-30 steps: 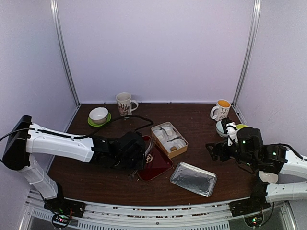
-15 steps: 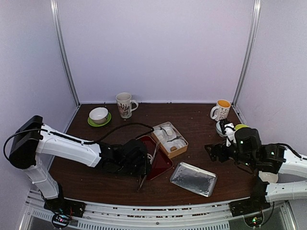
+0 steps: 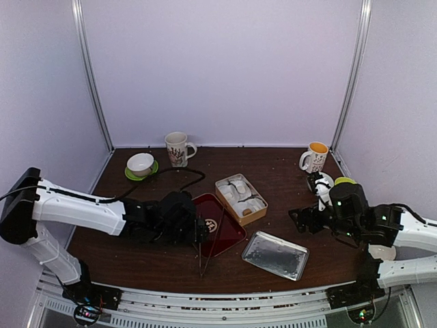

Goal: Pack the chocolate

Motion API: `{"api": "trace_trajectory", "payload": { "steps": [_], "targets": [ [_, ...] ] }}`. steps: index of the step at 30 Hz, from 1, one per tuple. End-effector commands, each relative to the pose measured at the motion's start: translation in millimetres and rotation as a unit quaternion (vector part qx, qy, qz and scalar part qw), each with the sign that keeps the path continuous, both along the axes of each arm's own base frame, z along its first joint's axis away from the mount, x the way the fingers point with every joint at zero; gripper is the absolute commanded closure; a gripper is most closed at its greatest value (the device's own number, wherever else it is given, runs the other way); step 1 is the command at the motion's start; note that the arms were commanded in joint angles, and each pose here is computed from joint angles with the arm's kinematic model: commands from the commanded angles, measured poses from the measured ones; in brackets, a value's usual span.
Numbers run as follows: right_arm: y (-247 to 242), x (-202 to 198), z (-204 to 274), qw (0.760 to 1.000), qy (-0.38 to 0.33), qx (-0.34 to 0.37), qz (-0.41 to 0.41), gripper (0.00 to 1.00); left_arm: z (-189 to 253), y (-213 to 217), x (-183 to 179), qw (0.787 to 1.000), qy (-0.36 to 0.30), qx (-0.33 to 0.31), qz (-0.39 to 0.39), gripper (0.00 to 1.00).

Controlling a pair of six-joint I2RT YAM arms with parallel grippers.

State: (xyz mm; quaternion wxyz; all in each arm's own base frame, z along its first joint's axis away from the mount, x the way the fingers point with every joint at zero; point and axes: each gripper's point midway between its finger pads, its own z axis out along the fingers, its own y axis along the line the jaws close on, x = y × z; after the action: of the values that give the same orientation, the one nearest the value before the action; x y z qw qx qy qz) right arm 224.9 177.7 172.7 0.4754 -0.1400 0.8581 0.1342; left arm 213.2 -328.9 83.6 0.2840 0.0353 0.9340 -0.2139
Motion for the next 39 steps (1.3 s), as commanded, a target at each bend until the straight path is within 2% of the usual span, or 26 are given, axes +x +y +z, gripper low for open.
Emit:
{"api": "trace_trajectory", "payload": {
  "steps": [1, 3, 6, 8, 11, 12, 13, 18, 21, 22, 26, 33, 35, 39],
  "targets": [
    [6.8, 3.5, 11.3, 1.0, -0.005, 0.017, 0.004, 0.09, -5.8, 39.2, 0.4, 0.999, 0.002, 0.01, 0.041, 0.25],
    [8.8, 4.2, 11.5, 1.0, -0.005, 0.019, 0.006, 0.09, -7.6, 48.8, 0.0, 0.998, 0.007, -0.012, 0.06, 0.33],
    [11.6, 4.9, 11.4, 1.0, -0.003, 0.022, 0.008, 0.09, -14.3, 54.4, 2.9, 0.997, 0.018, -0.028, 0.064, 0.51],
    [12.7, 5.2, 11.3, 1.0, -0.001, 0.022, 0.01, 0.09, -14.1, 55.5, 7.4, 0.998, 0.015, -0.024, 0.06, 0.66],
    [13.0, 4.6, 10.7, 1.0, 0.001, 0.02, 0.011, 0.09, -9.7, 55.8, 16.8, 0.998, 0.005, -0.015, 0.057, 0.94],
    [12.5, 4.4, 10.4, 1.0, 0.001, 0.019, 0.011, 0.09, -9.4, 56.4, 20.1, 0.998, 0.004, -0.013, 0.058, 0.99],
    [11.8, 4.4, 10.5, 1.0, 0.001, 0.019, 0.01, 0.09, -9.5, 57.5, 23.6, 0.998, 0.004, -0.011, 0.061, 1.0],
    [8.6, 3.7, 11.4, 1.0, -0.002, 0.018, 0.006, 0.09, -12.8, 57.1, 39.8, 0.997, 0.009, -0.031, 0.072, 0.77],
    [8.0, 3.7, 10.9, 1.0, -0.003, 0.019, 0.005, 0.09, -16.1, 56.2, 50.1, 0.996, 0.014, -0.039, 0.08, 0.73],
    [8.2, 3.7, 10.0, 1.0, -0.002, 0.018, 0.005, 0.09, -15.9, 55.6, 54.4, 0.996, 0.015, -0.041, 0.083, 0.75],
    [8.9, 4.1, 9.5, 1.0, -0.001, 0.018, 0.005, 0.09, -11.8, 45.6, 67.7, 0.995, 0.005, -0.057, 0.08, 1.0],
    [8.0, 3.8, 8.4, 1.0, -0.002, 0.014, 0.005, 0.09, -16.6, 23.3, 86.0, 0.996, 0.011, -0.052, 0.07, 1.0],
    [7.4, 3.8, 6.8, 1.0, -0.001, 0.013, 0.004, 0.09, -20.7, 16.6, 91.7, 0.996, 0.028, -0.045, 0.076, 1.0],
    [6.8, 3.6, 6.4, 1.0, 0.0, 0.013, 0.003, 0.09, -47.9, 25.3, 88.8, 0.99, 0.084, 0.009, 0.114, 1.0]
  ]
}}
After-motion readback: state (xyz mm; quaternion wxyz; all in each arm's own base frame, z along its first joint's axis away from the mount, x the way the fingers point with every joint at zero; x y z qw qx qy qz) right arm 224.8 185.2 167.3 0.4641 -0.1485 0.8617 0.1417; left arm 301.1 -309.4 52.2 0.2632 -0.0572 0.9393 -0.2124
